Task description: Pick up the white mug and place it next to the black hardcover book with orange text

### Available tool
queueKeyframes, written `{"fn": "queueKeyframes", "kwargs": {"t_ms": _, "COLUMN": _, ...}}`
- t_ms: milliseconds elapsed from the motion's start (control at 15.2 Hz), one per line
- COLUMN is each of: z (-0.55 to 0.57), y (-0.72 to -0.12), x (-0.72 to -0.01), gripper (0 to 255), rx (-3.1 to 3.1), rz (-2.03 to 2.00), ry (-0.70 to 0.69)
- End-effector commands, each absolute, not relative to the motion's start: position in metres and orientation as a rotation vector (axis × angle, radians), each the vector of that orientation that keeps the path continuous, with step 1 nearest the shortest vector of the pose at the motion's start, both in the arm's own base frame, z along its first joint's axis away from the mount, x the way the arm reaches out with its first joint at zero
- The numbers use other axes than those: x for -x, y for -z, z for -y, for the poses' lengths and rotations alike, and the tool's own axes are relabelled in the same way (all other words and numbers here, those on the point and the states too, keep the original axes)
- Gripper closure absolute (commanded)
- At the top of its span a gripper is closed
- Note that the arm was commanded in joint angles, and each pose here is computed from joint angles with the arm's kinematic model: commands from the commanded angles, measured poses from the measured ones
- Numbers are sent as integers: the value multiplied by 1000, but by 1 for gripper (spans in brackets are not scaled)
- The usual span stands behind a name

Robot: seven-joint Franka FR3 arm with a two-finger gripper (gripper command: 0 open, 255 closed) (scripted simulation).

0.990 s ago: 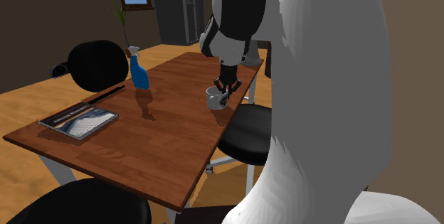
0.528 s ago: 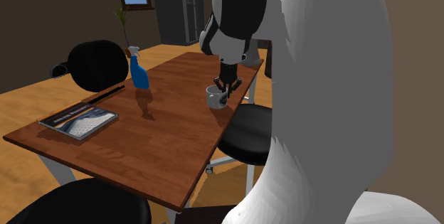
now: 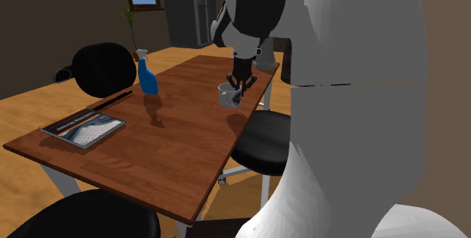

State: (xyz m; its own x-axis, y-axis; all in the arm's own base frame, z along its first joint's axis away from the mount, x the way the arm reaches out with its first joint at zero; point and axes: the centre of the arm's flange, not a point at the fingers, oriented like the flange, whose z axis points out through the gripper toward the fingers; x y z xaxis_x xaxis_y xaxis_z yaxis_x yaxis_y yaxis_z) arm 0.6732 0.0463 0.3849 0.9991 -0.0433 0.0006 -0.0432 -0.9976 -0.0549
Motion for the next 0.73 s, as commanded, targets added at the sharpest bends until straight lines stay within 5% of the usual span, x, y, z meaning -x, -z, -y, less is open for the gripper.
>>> {"fn": "queueKeyframes", "kwargs": {"t_ms": 0, "z": -46, "y": -397, "x": -674, "gripper": 255, "rx": 3086, "rz": -67, "ry": 2}}
{"fn": "queueKeyframes", "kwargs": {"t_ms": 660, "z": -46, "y": -450, "x": -674, "gripper": 255, "rx": 3086, "rz": -67, "ry": 2}}
